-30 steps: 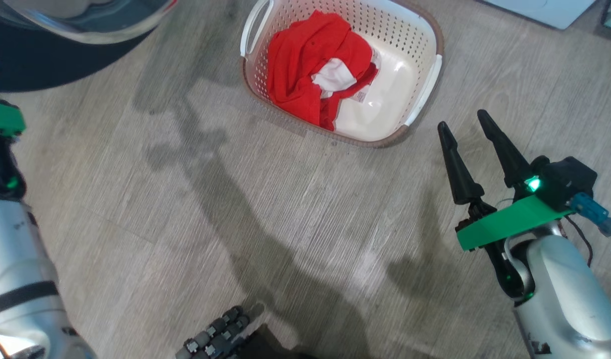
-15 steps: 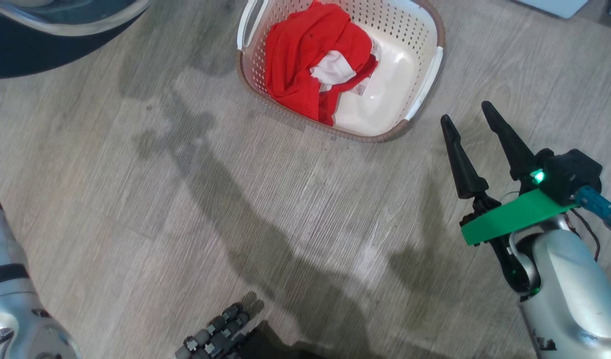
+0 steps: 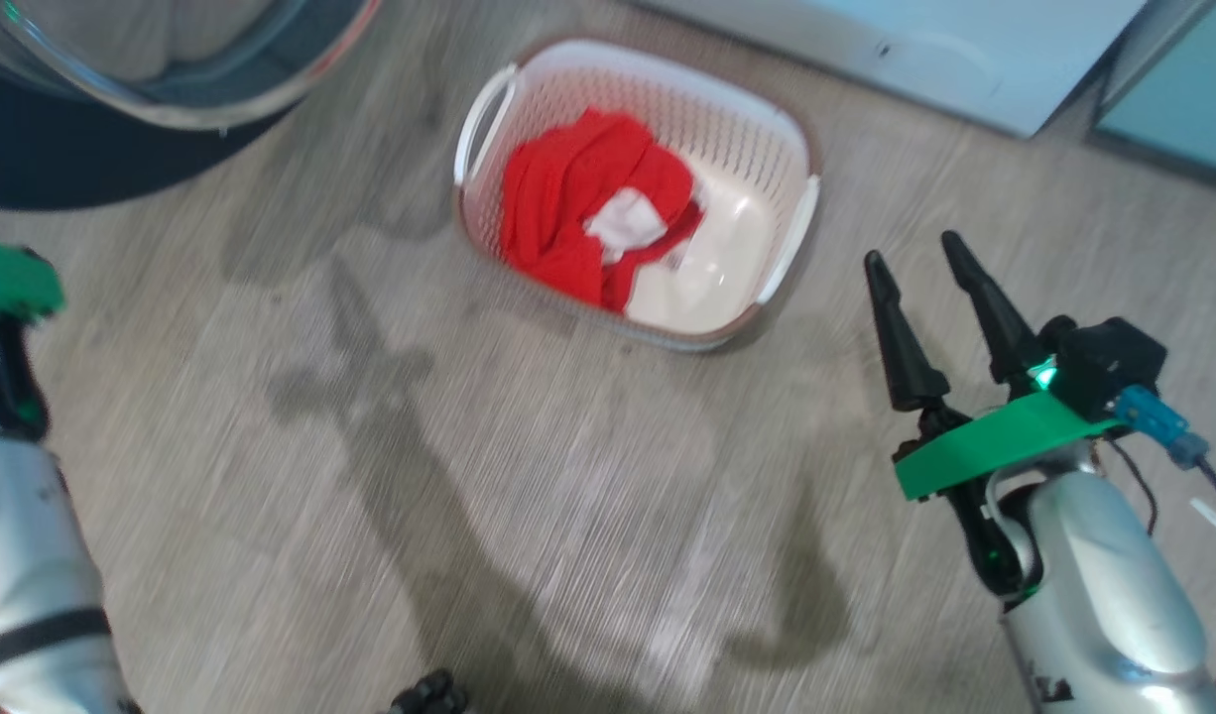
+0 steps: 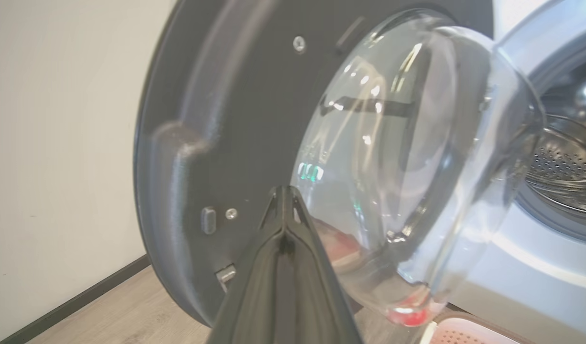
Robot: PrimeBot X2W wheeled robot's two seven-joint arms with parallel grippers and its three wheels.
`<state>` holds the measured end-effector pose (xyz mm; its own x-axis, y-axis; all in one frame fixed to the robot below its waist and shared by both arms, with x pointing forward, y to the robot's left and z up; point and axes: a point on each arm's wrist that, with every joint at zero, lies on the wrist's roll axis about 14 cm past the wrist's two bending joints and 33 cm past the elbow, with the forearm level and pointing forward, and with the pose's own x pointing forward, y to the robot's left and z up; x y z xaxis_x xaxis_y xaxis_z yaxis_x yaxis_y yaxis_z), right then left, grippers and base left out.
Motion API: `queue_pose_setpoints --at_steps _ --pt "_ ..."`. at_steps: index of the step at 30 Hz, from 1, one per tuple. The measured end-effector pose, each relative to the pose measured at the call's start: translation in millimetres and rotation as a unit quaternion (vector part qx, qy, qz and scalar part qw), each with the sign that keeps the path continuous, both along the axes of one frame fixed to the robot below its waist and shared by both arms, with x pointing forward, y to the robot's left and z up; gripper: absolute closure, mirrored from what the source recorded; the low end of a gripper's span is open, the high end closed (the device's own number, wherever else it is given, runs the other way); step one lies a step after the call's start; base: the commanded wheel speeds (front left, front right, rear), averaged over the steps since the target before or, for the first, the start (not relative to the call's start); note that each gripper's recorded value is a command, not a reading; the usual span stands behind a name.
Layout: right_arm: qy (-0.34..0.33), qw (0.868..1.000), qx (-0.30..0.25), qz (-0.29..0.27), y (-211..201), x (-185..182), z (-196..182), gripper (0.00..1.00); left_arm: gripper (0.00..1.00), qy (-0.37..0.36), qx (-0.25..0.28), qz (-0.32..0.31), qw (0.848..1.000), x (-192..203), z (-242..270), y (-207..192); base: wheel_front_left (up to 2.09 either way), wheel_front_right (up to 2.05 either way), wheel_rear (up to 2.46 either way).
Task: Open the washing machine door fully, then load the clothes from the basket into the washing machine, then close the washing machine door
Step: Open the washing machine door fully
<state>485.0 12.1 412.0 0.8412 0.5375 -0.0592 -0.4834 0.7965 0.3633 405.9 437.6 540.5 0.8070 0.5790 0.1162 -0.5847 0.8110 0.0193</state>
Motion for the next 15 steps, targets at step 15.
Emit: queue_pose_setpoints --at_steps 15 --pt "-0.057 0.995 0.027 -0.071 -46 -38 78 0.0 1.0 -0.009 -0.008 -0.143 0.99 -22 -8 -110 0.0 0.0 0.0"
